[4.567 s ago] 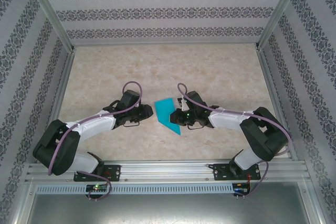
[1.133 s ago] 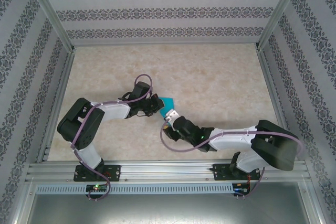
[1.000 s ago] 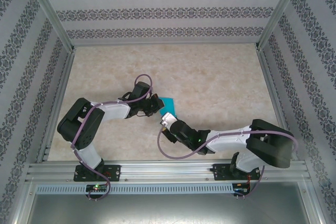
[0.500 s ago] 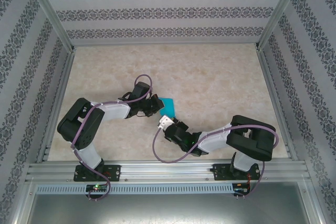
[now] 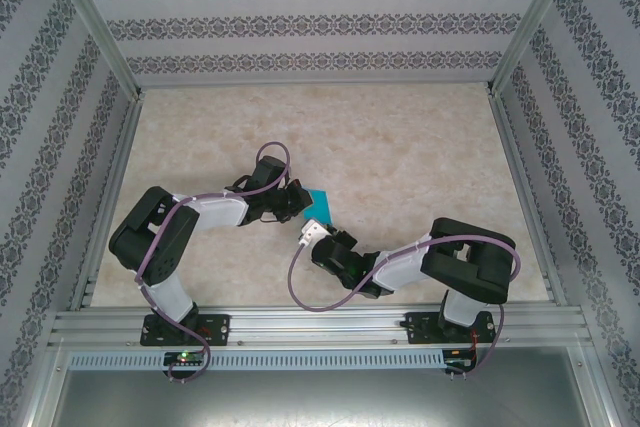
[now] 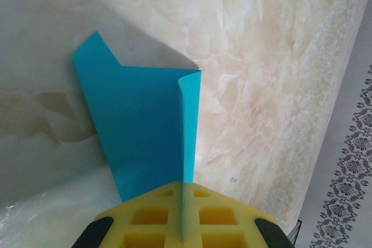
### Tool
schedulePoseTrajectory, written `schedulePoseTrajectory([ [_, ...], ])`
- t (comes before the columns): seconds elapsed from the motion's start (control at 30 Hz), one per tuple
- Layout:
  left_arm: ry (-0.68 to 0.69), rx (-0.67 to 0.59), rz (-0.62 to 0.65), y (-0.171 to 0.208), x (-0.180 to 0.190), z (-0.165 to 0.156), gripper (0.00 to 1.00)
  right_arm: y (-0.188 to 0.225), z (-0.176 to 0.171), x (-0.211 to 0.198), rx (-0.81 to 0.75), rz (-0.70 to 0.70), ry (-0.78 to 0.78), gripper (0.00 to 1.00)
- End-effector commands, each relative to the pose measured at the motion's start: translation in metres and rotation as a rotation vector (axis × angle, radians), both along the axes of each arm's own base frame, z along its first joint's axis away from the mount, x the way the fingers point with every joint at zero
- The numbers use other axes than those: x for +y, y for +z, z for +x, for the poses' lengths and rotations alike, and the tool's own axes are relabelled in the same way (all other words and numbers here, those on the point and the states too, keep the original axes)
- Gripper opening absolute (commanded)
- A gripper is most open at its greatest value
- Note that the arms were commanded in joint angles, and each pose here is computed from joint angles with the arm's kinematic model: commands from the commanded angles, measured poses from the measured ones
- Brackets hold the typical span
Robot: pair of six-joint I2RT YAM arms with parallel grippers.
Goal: Fold a paper plane with a square sheet of paper (pick it up from the middle)
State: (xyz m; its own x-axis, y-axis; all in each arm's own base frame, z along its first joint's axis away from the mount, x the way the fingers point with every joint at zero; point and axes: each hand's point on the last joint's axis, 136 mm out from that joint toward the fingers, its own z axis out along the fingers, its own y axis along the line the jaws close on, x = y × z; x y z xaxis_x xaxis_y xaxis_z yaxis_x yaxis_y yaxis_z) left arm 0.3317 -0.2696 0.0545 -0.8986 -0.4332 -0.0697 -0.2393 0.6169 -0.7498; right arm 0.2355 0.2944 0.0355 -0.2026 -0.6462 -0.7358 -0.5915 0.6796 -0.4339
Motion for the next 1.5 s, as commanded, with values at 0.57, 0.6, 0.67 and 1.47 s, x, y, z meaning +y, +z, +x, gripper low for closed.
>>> schedulePoseTrajectory([
  [0.57, 0.034, -0.039, 0.068, 0.018, 0.016, 0.000, 0.36, 0.007, -0.002, 0.006, 0.139, 0.229, 0.010, 0.00],
  [0.6, 0.042, -0.050, 0.082, 0.022, 0.019, 0.000, 0.38, 0.009, -0.003, 0.007, 0.167, 0.266, 0.019, 0.00],
  [0.67, 0.061, -0.074, 0.111, 0.028, 0.027, 0.000, 0.40, 0.014, -0.003, 0.006, 0.202, 0.335, 0.024, 0.00],
  [1.47, 0.162, -0.162, 0.198, 0.053, 0.065, -0.014, 0.48, 0.011, 0.008, -0.017, 0.638, 0.873, -0.076, 0.00],
])
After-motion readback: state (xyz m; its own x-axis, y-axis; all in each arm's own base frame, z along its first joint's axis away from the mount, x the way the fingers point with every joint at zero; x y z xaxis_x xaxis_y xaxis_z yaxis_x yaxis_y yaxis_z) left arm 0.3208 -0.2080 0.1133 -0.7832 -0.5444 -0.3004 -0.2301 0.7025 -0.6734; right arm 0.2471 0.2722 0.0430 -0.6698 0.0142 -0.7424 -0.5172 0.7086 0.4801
